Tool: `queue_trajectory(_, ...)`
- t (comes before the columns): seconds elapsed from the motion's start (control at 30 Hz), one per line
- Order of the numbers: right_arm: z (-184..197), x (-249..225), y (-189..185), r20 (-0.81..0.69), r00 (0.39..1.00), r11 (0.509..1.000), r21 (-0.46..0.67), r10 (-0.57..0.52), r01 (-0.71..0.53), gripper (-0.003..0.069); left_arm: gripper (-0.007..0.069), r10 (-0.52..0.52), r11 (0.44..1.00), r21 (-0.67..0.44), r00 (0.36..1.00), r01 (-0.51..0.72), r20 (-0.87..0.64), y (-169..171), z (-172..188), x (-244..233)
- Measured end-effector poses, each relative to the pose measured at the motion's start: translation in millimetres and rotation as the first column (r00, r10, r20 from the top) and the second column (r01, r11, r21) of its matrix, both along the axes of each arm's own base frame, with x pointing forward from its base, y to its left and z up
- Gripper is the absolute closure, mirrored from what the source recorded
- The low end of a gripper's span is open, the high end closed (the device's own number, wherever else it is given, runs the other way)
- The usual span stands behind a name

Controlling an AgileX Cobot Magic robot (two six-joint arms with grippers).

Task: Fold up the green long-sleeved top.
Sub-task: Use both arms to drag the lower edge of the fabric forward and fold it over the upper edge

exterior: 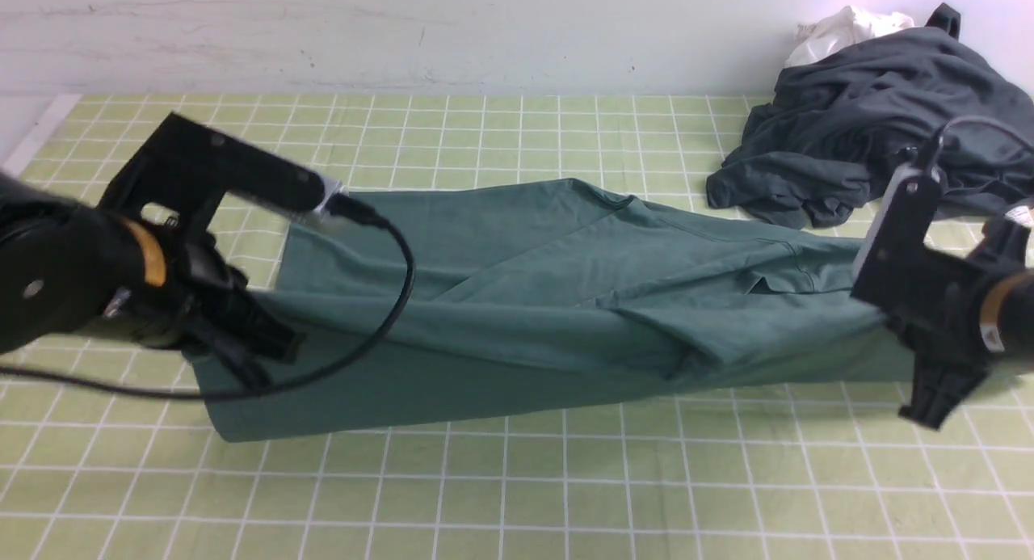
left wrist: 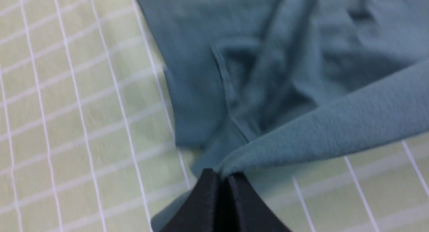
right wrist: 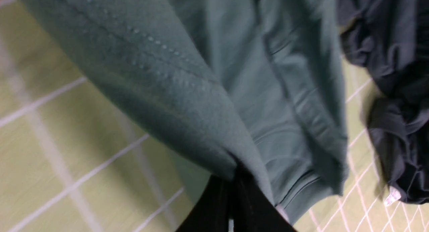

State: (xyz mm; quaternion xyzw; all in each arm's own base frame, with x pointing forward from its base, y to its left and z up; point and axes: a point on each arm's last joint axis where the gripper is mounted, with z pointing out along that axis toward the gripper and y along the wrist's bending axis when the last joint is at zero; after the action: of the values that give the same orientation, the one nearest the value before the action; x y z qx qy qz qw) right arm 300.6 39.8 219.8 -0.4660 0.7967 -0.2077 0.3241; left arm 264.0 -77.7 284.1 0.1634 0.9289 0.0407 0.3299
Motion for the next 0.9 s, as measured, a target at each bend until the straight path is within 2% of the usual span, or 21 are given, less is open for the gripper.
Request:
queue_trajectory(0.13,8.2,49.4,-2.3,0.057,0.995,0.994,0.077,-0.087,0.082,0.0660,0.0626,0.027,0.999,0.027,1.000,-0.027,0.013,-3.3,-11.3,64.2)
queue_trajectory(0.37,14.7,120.5,5.5,0.133,0.984,0.989,0.112,-0.115,0.101,0.0660,0.0626,0.081,0.996,0.039,0.994,-0.084,0.071,-1.5,-17.7,154.8)
queue_trajectory(0.57,-6.3,159.8,10.3,0.125,0.978,0.977,0.157,-0.167,0.147,0.0642,0.0613,0.101,0.993,0.055,0.990,-0.107,0.101,1.6,-39.4,208.0)
queue_trajectory(0.63,-17.4,169.9,11.0,0.103,0.970,0.959,0.202,-0.221,0.197,0.0587,0.0571,0.109,0.991,0.066,0.988,-0.116,0.106,5.4,-53.4,225.9)
queue_trajectory(0.73,-22.0,175.9,10.6,0.078,0.952,0.929,0.254,-0.296,0.268,0.0492,0.0459,0.121,0.989,0.066,0.982,-0.131,0.143,14.1,-59.9,244.8)
queue_trajectory(0.77,-21.7,176.1,10.2,0.075,0.950,0.926,0.256,-0.304,0.277,0.0485,0.0450,0.121,0.989,0.065,0.982,-0.132,0.145,14.6,-60.2,245.9)
queue_trajectory(0.8,-19.2,176.1,12.1,0.055,0.935,0.906,0.271,-0.351,0.325,0.0428,0.0388,0.135,0.988,0.056,0.977,-0.146,0.162,18.7,-60.5,252.7)
queue_trajectory(0.9,-8.5,172.0,26.3,-0.001,0.902,0.852,0.328,-0.432,0.409,0.0392,0.0285,0.182,0.982,0.010,0.967,-0.187,0.178,22.3,-53.2,257.5)
